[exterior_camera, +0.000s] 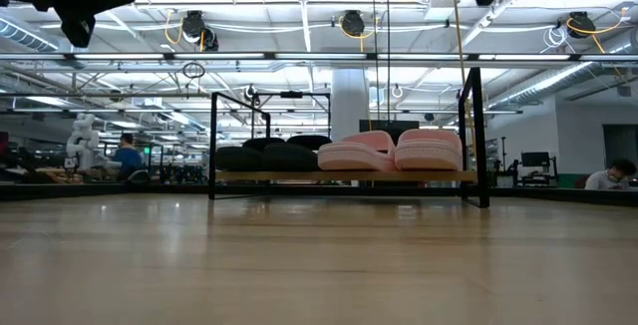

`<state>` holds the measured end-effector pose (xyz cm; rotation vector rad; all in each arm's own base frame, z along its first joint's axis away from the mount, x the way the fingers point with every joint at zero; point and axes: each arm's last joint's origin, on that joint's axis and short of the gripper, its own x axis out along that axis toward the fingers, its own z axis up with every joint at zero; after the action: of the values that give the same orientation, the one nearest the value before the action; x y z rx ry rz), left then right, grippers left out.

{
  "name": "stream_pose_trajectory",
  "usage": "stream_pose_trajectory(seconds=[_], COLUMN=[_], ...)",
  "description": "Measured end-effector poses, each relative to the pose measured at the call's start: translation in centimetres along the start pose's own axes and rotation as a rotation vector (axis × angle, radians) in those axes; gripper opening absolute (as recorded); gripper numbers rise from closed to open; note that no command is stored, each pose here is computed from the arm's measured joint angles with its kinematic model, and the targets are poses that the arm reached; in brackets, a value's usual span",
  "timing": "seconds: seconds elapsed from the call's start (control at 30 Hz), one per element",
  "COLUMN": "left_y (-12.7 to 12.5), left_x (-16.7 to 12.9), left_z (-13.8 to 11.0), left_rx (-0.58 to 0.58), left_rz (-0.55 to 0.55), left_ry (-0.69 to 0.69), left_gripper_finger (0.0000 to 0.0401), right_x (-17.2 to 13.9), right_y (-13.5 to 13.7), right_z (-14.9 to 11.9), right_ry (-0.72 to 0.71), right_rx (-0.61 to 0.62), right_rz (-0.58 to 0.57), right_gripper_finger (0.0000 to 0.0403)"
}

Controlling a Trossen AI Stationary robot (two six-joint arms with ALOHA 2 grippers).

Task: Pick and place slides into the shelf
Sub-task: Return to Home Position

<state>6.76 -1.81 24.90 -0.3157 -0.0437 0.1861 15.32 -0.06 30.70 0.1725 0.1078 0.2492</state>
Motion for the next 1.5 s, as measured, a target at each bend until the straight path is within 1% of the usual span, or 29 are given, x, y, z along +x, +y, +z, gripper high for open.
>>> stream_pose_trajectory(seconds=[0.1,0.17,0.3,0.53,0.7,0.8,0.9,1.0,1.13,1.27,1.4,1.5], left_y=[0.2,0.4,0.8,1.6,2.3,2.5,2.5,2.2,1.8,1.4,1.4,1.5], left_x=[0.2,0.3,0.5,0.8,1.0,1.0,1.1,1.5,2.4,3.2,3.1,2.5], left_z=[-0.1,0.0,0.1,-0.1,-0.3,-0.4,-0.6,-0.9,-1.1,-1.0,-0.7,-0.4], left_rx=[0.012,0.021,0.039,0.054,0.035,0.024,0.004,-0.006,0.001,0.013,0.001,0.01], left_rz=[0.032,0.057,0.076,0.115,0.165,0.184,0.162,0.142,0.145,0.174,0.203,0.187], left_ry=[-0.012,-0.022,-0.027,0.005,0.034,0.037,0.069,0.11,0.138,0.117,0.071,0.047], left_gripper_finger=[0.0086,0.0086,0.0086,0.0086,0.0086,0.0086,0.0086,0.0086,0.0086,0.0086,0.0086,0.0086], right_x=[0.1,0.0,-0.6,-2.1,-2.9,-2.9,-2.5,-1.9,-1.1,-0.5,-0.4,-0.9], right_y=[-1.0,-1.7,-2.9,-4.7,-5.4,-5.4,-5.0,-4.4,-3.3,-2.3,-1.4,-0.7], right_z=[-1.3,-1.7,-1.7,-0.8,-0.7,-0.7,-0.9,-1.1,-1.3,-1.7,-2.0,-1.9], right_ry=[0.032,0.04,0.037,-0.029,-0.023,-0.02,-0.006,0.009,0.022,0.045,0.066,0.042], right_rx=[0.055,0.069,0.068,0.009,0.061,0.11,0.155,0.176,0.177,0.177,0.164,0.135], right_rz=[-0.049,-0.068,-0.049,0.012,0.053,0.065,0.088,0.077,0.064,0.041,0.028,0.029], right_gripper_finger=[0.0096,0.0096,0.0096,0.0096,0.0096,0.0096,0.0096,0.0096,0.0096,0.0096,0.0096,0.0096])
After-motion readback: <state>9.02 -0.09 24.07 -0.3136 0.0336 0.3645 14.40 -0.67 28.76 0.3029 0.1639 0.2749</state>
